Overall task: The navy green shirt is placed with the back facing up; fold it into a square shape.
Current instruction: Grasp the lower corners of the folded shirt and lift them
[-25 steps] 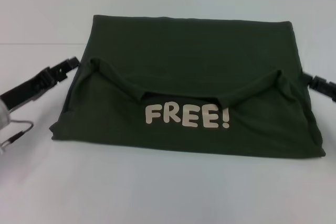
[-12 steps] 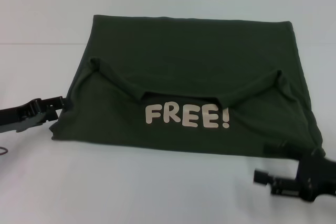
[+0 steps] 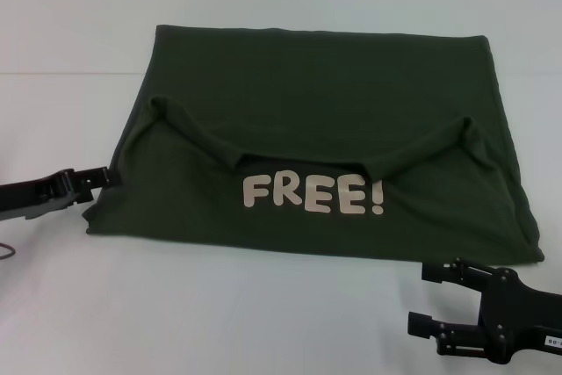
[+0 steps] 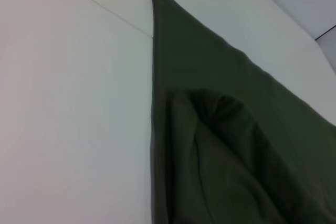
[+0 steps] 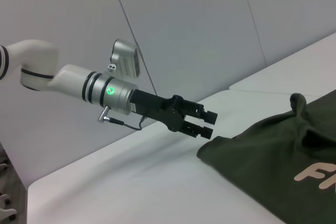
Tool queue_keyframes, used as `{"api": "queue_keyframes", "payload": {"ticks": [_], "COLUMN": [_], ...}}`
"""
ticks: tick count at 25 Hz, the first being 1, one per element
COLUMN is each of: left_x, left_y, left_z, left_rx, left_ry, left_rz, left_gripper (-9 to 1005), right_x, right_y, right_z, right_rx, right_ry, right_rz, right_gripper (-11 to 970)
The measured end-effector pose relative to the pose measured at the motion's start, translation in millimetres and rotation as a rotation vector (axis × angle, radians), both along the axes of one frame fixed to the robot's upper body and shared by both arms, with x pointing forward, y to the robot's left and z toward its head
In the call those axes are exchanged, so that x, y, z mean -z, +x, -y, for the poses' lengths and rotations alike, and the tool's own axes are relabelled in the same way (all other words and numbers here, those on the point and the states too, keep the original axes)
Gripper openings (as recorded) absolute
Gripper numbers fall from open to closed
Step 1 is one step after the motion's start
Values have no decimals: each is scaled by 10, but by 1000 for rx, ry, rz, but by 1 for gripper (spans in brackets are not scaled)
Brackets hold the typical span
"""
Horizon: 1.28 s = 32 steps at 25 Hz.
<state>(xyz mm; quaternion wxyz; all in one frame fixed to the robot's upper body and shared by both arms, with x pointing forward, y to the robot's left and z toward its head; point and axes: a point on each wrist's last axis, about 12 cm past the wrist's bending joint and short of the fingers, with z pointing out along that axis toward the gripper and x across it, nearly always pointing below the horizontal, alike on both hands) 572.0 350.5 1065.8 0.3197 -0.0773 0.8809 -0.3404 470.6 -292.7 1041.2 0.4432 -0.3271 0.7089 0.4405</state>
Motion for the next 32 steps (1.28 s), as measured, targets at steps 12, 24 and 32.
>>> {"api": "queue_keyframes", "payload": {"ticks": [12, 24, 32], "left_x": [53, 71, 52], "left_y": [6, 24, 5], "left_z": [79, 166, 87], "left_rx": [15, 45, 31], "left_ry": [19, 32, 38], "left_rz": [-13, -21, -20], "left_gripper": [714, 712, 711], "right_x": [0, -3, -3], "right_y": [44, 66, 75], "right_z": [-17, -22, -31], "right_rx": [6, 8, 9], "right_ry": [-10, -14, -15], "right_rz": [-3, -1, -1], "right_gripper": [922, 921, 921]}}
